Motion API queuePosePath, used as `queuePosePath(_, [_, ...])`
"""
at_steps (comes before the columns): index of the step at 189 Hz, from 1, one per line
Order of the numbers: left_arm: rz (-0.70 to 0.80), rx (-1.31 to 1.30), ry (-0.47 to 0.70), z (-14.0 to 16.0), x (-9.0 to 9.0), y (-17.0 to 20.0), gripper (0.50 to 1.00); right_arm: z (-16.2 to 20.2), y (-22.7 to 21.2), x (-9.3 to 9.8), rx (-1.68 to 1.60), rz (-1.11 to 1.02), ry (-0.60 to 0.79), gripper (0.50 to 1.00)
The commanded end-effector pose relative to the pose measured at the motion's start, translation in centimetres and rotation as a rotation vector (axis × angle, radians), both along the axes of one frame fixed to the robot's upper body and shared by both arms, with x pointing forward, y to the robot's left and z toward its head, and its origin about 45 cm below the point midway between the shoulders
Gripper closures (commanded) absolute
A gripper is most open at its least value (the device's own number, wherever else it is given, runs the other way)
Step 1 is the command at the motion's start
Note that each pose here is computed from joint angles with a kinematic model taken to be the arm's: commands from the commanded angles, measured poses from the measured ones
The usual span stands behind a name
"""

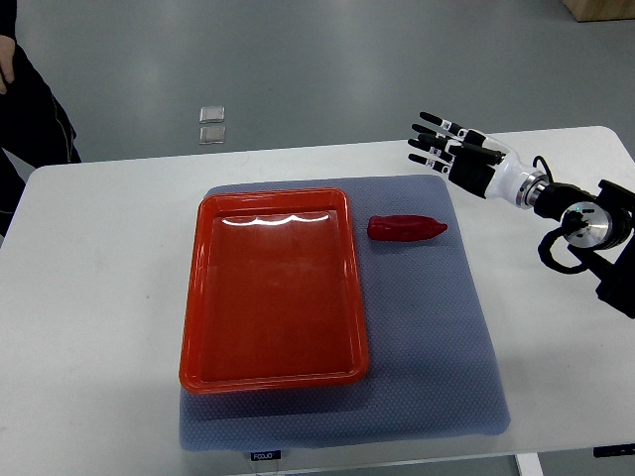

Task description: Place red pepper on red tray

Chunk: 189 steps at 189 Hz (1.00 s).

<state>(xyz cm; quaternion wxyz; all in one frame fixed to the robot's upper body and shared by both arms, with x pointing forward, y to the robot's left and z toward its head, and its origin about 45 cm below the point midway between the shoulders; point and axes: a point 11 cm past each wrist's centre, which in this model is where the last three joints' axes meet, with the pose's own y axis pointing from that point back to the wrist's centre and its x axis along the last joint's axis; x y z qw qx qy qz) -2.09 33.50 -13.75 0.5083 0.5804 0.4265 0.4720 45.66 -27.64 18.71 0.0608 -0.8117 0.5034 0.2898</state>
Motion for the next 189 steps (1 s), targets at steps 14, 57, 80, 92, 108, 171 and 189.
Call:
queuePosePath(14, [0.000, 0.008, -0.001, 0.0, 0.0, 0.1, 0.500, 0.0, 0.0, 0.0, -0.008, 0.006, -0.003, 0.585])
queuePosePath(57, [0.000, 0.004, -0.003, 0.0, 0.1, 0.1, 0.500, -0.1, 0.1, -0.1, -0.026, 0.023, -0.005, 0.587])
queuePosePath(80, [-0.001, 0.006, -0.003, 0.0, 0.1, 0.1, 0.500, 0.3, 0.2, 0.0, -0.107, 0.064, -0.029, 0.587])
queuePosePath(92, [0.000, 0.006, -0.003, 0.0, 0.1, 0.1, 0.500, 1.0, 0.7, 0.4, -0.162, 0.099, -0.056, 0.587])
queuePosePath(108, [0.000, 0.006, -0.003, 0.0, 0.1, 0.1, 0.500, 1.5, 1.0, 0.7, -0.243, 0.143, -0.084, 0.587])
queuePosePath(171, [0.000, 0.006, -0.003, 0.0, 0.1, 0.1, 0.500, 2.6, 3.0, 0.8, -0.758, 0.425, -0.260, 0.587])
queuePosePath(189, [-0.001, 0.006, -0.003, 0.0, 0.1, 0.1, 0.500, 2.0, 2.0, 0.8, -0.994, 0.498, -0.299, 0.587])
